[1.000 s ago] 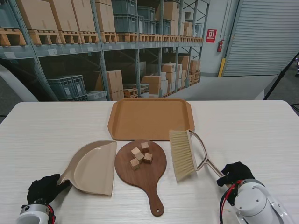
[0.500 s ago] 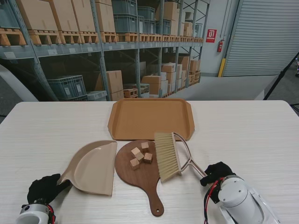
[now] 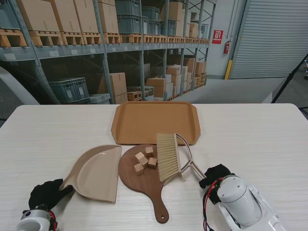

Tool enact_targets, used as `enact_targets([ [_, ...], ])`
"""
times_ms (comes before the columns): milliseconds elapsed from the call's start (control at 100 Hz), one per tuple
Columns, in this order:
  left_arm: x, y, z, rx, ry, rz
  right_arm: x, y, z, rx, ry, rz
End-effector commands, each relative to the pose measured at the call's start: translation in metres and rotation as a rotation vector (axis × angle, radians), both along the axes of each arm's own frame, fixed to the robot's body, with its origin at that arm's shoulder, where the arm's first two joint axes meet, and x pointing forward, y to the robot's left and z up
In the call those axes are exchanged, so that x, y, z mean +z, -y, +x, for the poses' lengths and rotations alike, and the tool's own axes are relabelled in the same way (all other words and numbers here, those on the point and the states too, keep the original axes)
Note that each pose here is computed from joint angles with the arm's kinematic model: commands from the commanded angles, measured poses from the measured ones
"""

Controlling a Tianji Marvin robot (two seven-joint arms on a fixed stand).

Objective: Sweep wood blocks off a wooden cutting board into a dustpan and pour them into a container

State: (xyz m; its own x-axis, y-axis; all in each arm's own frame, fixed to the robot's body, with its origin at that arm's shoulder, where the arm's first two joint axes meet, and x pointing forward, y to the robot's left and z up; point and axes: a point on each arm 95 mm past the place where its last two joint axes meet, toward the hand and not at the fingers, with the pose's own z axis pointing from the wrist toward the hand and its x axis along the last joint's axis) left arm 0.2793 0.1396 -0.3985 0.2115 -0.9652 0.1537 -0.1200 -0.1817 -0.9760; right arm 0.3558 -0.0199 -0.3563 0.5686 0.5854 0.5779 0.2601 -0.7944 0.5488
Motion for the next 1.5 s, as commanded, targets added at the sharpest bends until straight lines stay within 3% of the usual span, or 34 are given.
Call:
enact_targets([
  [0,-0.003,0.002,-0.001,-0.008,-0.023,-0.004,0.004,-0.014,-0.004,0.037,-0.007,0.039],
  [500,-0.004,0.004,-0.001,-0.006,-0.021,-0.007,0.003,-0.043,-0.015,0.112,-0.068,0.108],
  [750,-0.003,0.003,-0.002,-0.005,-0.021,-0.007,0.017,-0.031,-0.009,0.047,-0.018,0.089],
  [920,-0.003,0.003,-0.003,-0.003,-0.023,-0.006,0.021,-0.021,-0.003,-0.032,-0.039,0.106],
  [1160,-0.002,0.003,-0.003,-0.002,-0.025,-0.007,0.009,-0.022,0.0,-0.063,-0.123,0.146],
  [1490,-0.002,0.003,-0.002,-0.003,-0.024,-0.011,-0.012,-0.037,-0.003,-0.028,-0.227,0.188],
])
